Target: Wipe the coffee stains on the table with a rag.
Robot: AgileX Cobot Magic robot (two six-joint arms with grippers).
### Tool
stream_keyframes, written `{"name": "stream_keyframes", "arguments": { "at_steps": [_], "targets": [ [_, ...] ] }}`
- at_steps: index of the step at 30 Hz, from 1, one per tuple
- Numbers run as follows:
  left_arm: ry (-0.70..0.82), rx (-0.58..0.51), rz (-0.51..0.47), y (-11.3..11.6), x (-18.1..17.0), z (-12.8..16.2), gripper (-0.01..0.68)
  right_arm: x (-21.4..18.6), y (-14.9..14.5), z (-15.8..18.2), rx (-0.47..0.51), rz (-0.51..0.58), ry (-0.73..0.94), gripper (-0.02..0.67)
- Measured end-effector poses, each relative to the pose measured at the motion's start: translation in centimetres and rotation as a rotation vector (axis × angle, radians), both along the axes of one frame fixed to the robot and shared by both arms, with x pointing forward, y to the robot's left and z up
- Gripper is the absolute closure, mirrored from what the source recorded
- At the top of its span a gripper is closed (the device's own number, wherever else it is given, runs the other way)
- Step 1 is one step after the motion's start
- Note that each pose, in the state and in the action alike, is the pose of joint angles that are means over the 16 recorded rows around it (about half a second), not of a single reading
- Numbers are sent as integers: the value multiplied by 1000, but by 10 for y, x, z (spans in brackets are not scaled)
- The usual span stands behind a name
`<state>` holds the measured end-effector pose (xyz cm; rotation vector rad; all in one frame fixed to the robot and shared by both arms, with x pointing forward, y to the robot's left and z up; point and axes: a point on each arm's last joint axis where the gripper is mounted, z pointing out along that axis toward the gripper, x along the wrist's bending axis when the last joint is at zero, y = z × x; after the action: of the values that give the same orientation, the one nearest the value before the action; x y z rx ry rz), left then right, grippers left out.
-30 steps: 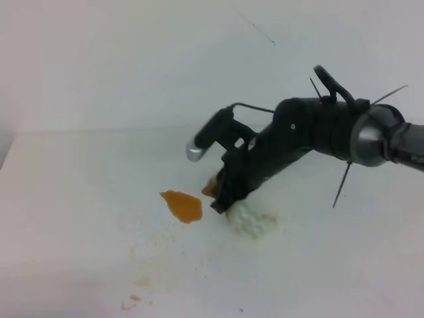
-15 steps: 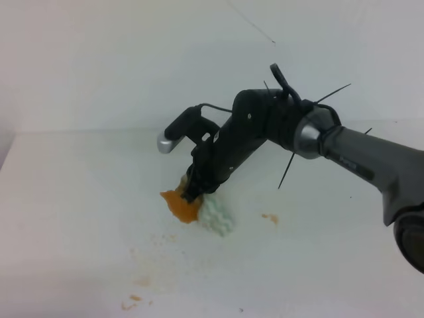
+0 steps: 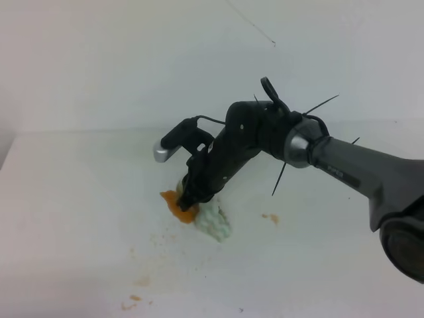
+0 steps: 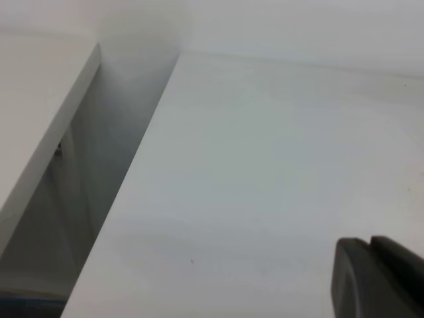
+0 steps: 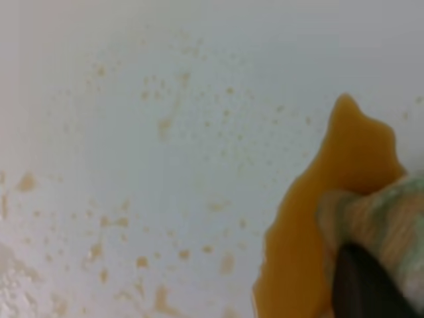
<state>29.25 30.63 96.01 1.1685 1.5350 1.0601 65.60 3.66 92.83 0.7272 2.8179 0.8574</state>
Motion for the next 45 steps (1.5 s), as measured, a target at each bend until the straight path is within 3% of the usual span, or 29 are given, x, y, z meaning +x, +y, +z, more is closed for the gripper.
{"name": "stream_keyframes", "arguments": {
  "at_steps": [10,21,27,34,45],
  "targets": [
    [0,0,0,0,0,0,675,-5,18,0,33,21,-18,649],
    [0,0,0,0,0,0,675,3,34,40,174,4,-119,649],
    [0,0,0,0,0,0,675,6,38,35,209,-2,-115,649],
    [0,0,0,0,0,0,675,8,37,8,138,2,-84,649],
    [0,0,0,0,0,0,675,19,16,-13,-83,-84,-113,648]
  ]
}}
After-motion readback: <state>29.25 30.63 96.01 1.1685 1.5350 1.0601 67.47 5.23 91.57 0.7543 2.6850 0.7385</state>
